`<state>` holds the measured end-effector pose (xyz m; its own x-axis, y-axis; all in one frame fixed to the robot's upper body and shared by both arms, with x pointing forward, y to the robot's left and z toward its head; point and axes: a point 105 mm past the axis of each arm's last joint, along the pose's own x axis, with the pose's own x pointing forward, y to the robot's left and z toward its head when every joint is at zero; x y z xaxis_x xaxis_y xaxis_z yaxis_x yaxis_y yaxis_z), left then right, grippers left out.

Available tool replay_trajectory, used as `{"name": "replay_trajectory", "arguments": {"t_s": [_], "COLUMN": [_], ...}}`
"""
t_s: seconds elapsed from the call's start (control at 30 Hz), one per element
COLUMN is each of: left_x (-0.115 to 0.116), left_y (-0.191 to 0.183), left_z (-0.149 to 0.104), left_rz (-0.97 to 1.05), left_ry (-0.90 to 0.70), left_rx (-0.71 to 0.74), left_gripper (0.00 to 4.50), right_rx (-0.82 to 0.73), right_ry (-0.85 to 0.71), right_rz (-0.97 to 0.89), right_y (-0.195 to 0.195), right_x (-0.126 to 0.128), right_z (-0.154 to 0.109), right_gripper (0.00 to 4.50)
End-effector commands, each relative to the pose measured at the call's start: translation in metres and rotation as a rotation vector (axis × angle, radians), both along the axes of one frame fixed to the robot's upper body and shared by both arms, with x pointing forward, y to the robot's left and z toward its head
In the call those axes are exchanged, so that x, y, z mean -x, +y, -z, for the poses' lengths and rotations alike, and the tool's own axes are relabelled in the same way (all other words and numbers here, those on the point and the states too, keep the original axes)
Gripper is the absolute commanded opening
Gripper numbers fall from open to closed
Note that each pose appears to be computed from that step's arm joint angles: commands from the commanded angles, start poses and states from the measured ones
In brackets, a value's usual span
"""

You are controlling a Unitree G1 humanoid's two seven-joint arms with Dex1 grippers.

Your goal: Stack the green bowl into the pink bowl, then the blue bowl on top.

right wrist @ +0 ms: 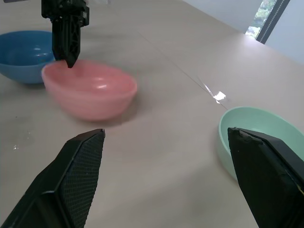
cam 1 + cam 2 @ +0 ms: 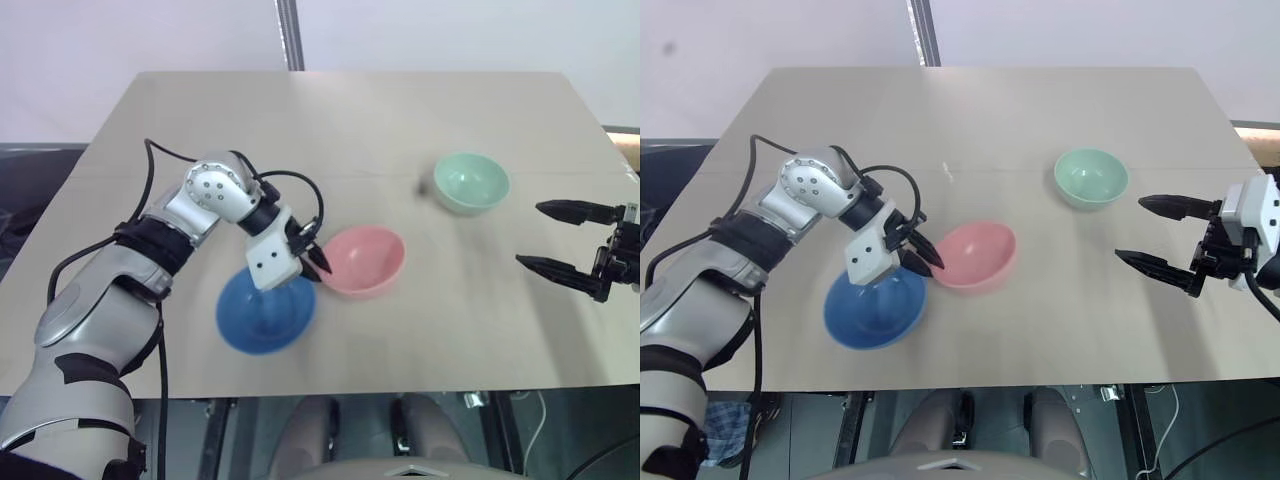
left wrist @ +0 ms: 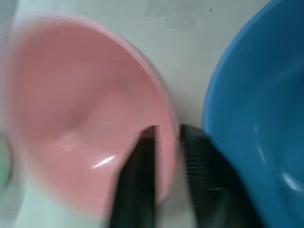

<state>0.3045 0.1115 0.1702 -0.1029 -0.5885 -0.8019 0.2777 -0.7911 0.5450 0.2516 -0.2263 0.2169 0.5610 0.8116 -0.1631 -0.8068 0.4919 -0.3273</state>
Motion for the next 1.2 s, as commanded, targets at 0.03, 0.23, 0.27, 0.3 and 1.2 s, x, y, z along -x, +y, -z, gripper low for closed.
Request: {"name": "replay_trajectory", "arguments": {"t_s": [0.03,0.23,0.27,0.3,1.2], "left_x": [-0.004,-0.002,-0.003,-0.003,0.03], "left_y": [-0.002,-0.004,-0.003,-0.003,0.18], "left_z": [-0.014,-0.029,-0.035,-0.042,-0.087], "left_rz": [-0.005,-0.051,-0.072,-0.103,-1.128], "left_ry": [-0.041,0.002,0.019,0.042,0.565], "left_rx": [0.038,0.1,0.119,0.148,0.897], "left_gripper": [2.96,2.96,2.96,2.96,2.96], "right_rx": [0.01,0.011,0.011,0.011,0.136], "right_ry": [-0.053,-0.054,-0.054,-0.055,0.032], "right_rz": [0.007,0.009,0.008,0.007,0.095], "right_y": [-0.001,-0.002,-0.002,-0.002,-0.019], "right_x": [0.003,0.003,0.002,0.002,-0.024], "right_z": [-0.011,-0.011,-0.011,-0.012,0.004], "right_gripper": [4.5,4.5,4.5,4.5,4.5]}}
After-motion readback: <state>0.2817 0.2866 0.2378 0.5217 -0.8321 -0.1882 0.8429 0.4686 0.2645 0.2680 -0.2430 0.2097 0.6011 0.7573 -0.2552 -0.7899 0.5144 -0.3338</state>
